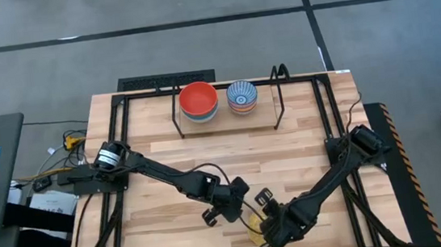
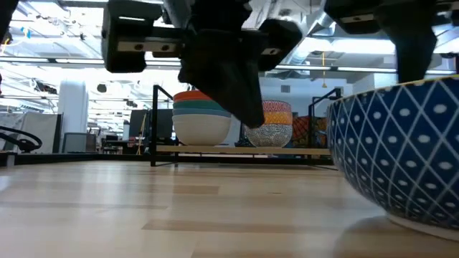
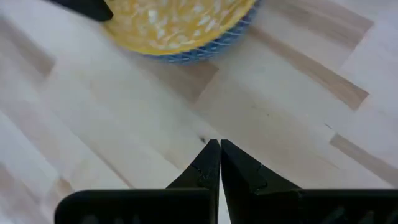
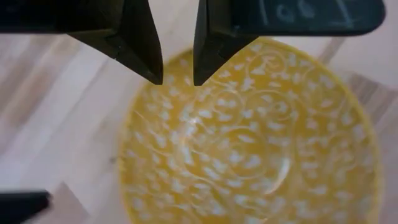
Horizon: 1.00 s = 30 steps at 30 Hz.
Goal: Place and stack bowls onto a shelf
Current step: Stack the yellow pattern bowl on top of the blue pattern bowl on the shelf
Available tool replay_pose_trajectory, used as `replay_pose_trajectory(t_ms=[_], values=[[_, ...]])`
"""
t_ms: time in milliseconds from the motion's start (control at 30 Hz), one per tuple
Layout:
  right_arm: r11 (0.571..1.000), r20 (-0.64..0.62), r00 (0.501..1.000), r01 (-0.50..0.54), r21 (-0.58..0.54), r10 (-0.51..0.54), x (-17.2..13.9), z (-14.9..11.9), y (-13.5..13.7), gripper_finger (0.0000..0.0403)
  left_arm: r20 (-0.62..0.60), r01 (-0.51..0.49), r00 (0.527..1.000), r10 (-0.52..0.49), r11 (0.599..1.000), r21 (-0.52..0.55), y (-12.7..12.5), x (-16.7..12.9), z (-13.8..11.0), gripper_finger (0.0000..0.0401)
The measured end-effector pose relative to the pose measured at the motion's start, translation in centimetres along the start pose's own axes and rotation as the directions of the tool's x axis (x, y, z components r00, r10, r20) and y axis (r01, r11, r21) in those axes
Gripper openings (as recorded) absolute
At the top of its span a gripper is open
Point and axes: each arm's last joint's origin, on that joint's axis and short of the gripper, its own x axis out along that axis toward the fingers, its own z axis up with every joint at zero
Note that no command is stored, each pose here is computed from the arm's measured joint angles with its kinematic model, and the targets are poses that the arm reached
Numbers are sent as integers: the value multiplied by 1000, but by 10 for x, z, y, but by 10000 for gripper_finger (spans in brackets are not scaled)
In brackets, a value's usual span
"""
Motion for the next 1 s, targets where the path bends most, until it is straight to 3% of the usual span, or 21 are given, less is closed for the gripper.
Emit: replay_pose_trajectory(t_ms=[333,567,767,900,1000], values=[[952,10,998,61,300,-67,-12,-4,-14,111,-217,-94,975,49,974,-204,-4,-2,-14,0],[925,28,997,61,376,-77,4,-9,-12,111,-317,-149,946,66,958,-247,-24,-13,-8,0],[898,36,997,46,438,-68,20,-17,-8,111,-387,-257,911,144,931,-259,-43,-43,4,0],[875,35,998,32,483,-55,23,-18,-11,111,-370,-345,900,232,896,-278,-55,-71,7,0],[868,36,999,3,496,-25,25,-18,-15,110,-354,-432,881,314,838,-332,-67,-94,0,0]])
